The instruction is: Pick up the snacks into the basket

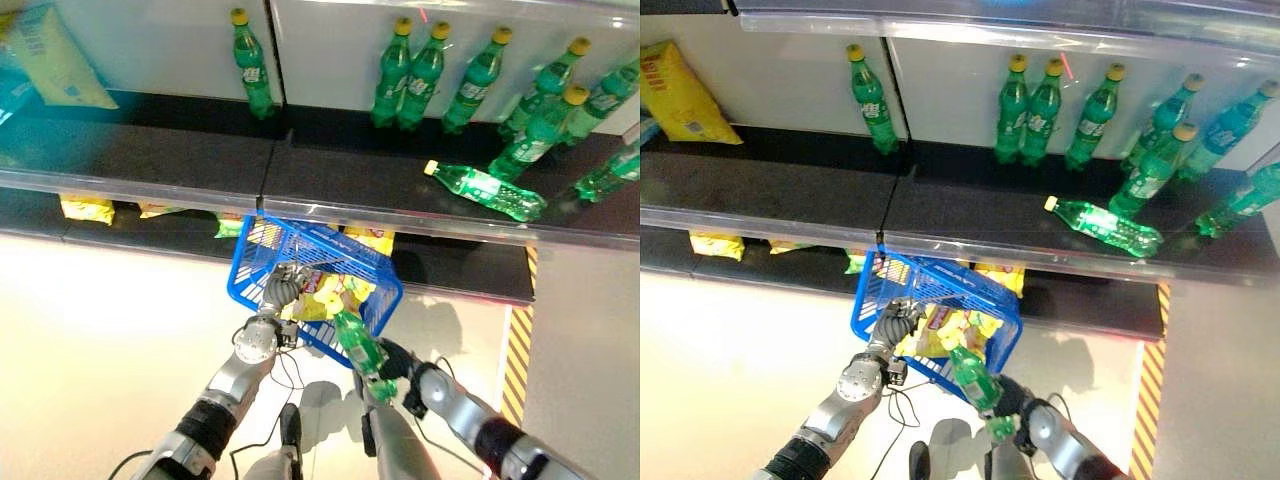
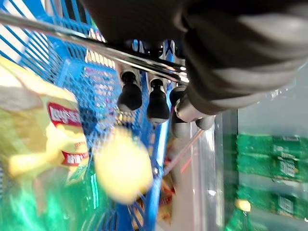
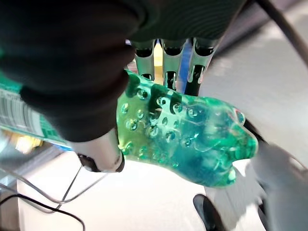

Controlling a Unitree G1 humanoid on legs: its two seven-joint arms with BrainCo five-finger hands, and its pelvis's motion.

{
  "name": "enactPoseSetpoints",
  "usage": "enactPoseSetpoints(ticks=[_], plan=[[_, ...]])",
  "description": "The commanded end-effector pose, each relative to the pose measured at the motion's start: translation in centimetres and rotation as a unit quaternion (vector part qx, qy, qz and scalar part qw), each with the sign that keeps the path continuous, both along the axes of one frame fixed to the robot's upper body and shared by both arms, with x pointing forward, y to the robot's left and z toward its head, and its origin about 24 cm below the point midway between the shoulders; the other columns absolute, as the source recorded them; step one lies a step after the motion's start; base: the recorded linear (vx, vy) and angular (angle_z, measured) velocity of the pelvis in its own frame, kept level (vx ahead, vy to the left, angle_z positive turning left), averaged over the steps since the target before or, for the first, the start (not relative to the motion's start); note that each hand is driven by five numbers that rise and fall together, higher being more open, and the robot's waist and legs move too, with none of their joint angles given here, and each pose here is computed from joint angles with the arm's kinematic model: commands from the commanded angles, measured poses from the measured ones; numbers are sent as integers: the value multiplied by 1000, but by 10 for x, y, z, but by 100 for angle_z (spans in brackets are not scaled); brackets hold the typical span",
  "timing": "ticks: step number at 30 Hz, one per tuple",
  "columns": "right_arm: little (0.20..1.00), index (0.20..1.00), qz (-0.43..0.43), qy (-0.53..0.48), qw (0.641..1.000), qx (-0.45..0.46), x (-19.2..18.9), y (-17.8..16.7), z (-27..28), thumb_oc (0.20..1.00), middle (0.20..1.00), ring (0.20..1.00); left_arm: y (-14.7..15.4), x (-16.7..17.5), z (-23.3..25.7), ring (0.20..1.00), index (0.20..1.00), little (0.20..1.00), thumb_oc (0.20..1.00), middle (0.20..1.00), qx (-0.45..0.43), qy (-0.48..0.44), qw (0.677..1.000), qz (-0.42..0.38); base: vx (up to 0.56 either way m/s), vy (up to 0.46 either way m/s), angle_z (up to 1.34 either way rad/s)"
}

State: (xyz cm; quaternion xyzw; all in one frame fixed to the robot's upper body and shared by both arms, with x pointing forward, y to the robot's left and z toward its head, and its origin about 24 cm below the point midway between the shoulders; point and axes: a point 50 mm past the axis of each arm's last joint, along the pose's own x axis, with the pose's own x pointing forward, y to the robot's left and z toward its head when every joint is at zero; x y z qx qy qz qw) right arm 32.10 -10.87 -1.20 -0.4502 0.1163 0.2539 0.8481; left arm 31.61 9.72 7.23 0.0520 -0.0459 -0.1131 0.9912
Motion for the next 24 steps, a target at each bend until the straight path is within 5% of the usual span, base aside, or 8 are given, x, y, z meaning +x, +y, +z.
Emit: enactPoseSetpoints(ticks=[1,10,23,24], plan=[[200,200,59,-33,997,30,-3,34,10,200,200,200,-32,-15,69,200,200,200,200,200,-79,-155,979,-105,-2,-59,24],[200,200,62,-80,994,50,31,56,56,200,200,200,-61,-36,59,200,200,200,200,200,-71,-124,964,-225,0,-56,21],[200,200,-131,-105,969,179,76,10,106,200,200,200,-70,-58,68,200,200,200,200,200,-86,-121,938,-314,6,-16,13],[1000,1000,-142,-108,967,183,78,6,108,1000,1000,1000,-71,-59,67,200,200,200,200,200,-85,-120,937,-317,7,1,9]])
